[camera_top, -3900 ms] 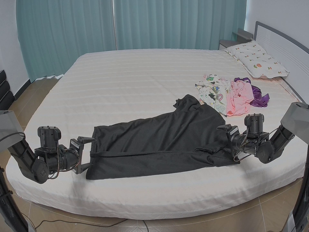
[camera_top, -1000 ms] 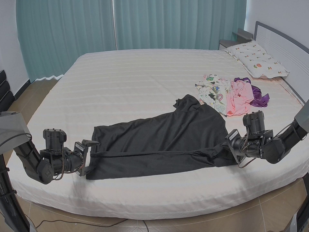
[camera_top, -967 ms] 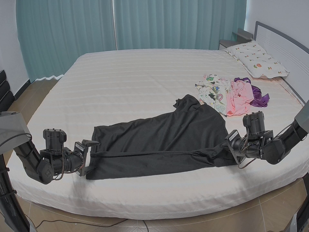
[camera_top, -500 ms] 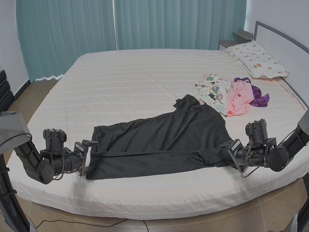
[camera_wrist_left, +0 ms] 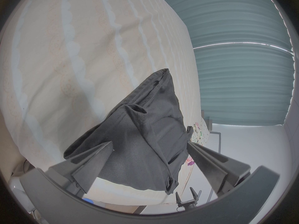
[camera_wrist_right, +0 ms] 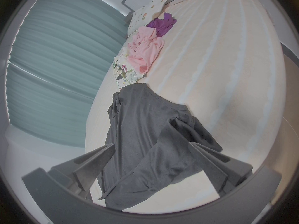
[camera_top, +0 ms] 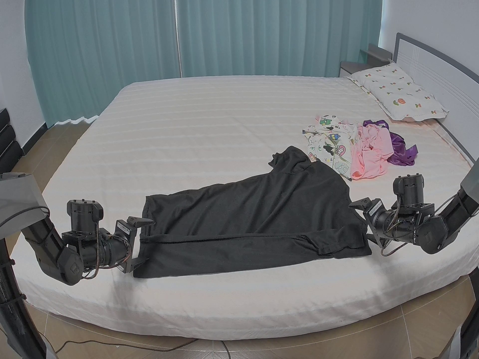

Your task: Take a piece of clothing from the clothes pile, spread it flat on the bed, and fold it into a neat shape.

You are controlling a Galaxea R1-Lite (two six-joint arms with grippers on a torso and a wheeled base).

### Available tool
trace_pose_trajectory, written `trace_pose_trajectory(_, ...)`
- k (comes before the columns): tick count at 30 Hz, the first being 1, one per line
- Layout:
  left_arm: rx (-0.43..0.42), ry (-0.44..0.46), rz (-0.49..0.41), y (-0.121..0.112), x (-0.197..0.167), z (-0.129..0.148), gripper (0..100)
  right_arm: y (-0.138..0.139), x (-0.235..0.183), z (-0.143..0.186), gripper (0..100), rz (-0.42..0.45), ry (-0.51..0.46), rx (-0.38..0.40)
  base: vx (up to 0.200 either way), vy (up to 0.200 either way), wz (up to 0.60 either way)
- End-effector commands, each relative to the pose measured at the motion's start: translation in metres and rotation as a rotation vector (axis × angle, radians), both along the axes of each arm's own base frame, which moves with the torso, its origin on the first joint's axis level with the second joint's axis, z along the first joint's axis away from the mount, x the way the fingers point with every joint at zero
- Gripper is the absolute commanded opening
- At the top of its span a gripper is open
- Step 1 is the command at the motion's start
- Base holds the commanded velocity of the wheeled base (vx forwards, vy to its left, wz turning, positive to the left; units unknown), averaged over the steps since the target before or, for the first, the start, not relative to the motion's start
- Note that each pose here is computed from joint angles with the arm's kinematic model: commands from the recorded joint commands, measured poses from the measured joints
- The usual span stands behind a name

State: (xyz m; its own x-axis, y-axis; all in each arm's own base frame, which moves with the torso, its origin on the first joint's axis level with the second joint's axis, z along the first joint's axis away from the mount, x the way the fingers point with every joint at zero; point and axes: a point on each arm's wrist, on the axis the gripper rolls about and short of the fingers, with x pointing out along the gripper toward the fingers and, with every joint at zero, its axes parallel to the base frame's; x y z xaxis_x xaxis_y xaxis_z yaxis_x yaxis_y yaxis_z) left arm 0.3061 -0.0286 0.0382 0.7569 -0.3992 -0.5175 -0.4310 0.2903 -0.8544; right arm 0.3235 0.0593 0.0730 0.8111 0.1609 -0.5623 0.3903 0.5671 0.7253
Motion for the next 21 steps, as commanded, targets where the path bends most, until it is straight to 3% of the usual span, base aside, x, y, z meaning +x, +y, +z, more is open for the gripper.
trace_pose_trajectory(1,0.001,0.001,0.000,0.000,0.000,-0.001,100,-0.008,0.009,-0.015,100,0.013,0.015,-0.012,0.000,0.000,0.00)
trace_pose_trajectory(8,0.003,0.001,0.000,0.000,-0.002,0.000,100,-0.010,0.009,-0.012,100,0.013,-0.043,-0.007,0.000,0.000,0.00)
trace_pose_trajectory(12,0.009,-0.047,0.033,0.005,-0.001,0.004,100,-0.014,-0.010,-0.022,100,0.005,-0.004,-0.007,0.000,0.000,0.00)
trace_pose_trajectory(16,0.014,-0.088,0.066,0.011,-0.006,0.004,100,-0.021,-0.018,-0.023,100,-0.009,-0.064,-0.001,0.000,0.000,0.00)
trace_pose_trajectory(21,0.015,-0.092,0.063,0.011,-0.008,0.005,100,-0.025,-0.020,-0.021,100,-0.018,-0.075,-0.003,0.200,0.000,0.00)
